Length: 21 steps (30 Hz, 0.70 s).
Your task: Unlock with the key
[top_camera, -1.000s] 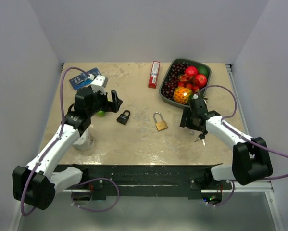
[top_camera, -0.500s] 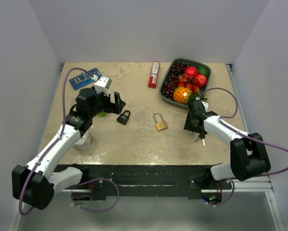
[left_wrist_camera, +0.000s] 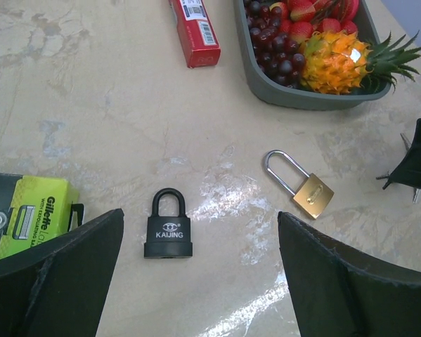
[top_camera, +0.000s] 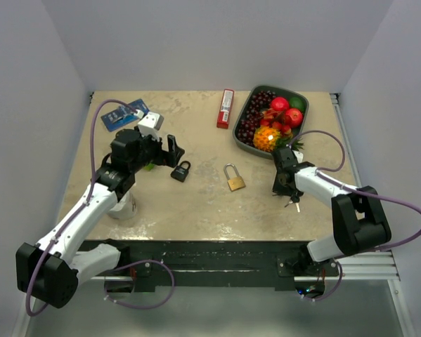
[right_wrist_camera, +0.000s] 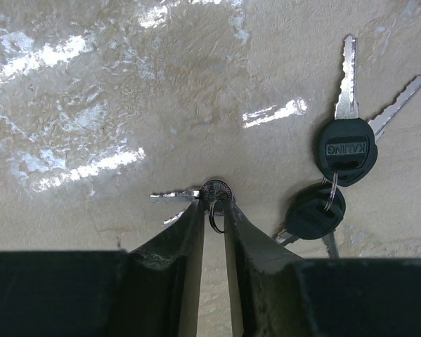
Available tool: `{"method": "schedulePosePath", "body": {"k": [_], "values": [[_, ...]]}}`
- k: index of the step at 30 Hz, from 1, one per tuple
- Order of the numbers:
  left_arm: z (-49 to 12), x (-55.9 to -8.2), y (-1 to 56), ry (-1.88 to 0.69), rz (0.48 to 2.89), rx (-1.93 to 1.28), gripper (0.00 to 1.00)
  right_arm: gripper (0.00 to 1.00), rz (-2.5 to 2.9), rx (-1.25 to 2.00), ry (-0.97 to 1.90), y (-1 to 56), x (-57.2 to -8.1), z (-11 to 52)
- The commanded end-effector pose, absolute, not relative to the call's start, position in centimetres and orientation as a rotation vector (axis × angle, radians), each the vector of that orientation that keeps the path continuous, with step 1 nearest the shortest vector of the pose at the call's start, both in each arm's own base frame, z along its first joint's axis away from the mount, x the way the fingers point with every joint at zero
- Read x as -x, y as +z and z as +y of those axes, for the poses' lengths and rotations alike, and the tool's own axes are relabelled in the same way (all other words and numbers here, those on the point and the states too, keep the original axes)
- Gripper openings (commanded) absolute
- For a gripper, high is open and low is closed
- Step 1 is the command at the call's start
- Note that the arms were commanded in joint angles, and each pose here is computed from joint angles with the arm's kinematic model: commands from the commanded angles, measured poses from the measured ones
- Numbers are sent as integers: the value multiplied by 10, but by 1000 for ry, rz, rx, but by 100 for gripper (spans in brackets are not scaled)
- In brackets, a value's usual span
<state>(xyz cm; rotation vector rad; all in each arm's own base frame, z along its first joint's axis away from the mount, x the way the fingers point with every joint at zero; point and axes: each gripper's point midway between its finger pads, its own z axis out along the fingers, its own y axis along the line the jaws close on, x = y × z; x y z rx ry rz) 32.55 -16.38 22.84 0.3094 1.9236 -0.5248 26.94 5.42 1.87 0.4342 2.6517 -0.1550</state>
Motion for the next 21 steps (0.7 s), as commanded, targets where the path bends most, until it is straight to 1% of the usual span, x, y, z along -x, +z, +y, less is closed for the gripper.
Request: {"method": "schedulePosePath", "body": {"k": [1, 3, 4, 7, 14, 18, 21], "values": [[-167, -324, 242, -528, 1870, -330, 95, 17, 2627, -473, -166, 25, -273, 53], [-168, -323, 242, -531, 1870, -332, 95, 11, 2622, -470, -153, 25, -272, 54], [-168, -323, 242, -531, 1869, -332, 95, 10, 2619, -470, -148, 26, -273, 54], [-168, -323, 243, -530, 1867, -331, 95, 1, 2620, -467, -137, 26, -273, 55], [-171, -322, 243, -550, 1864, -346, 95, 0, 2575, -416, -27, 49, -282, 68], [-175, -320, 244, -575, 1854, -360, 95, 0, 2507, -320, 134, 78, -298, 90], [-185, -313, 250, -639, 1817, -426, 95, 0, 2461, -153, 326, 106, -307, 125]]}}
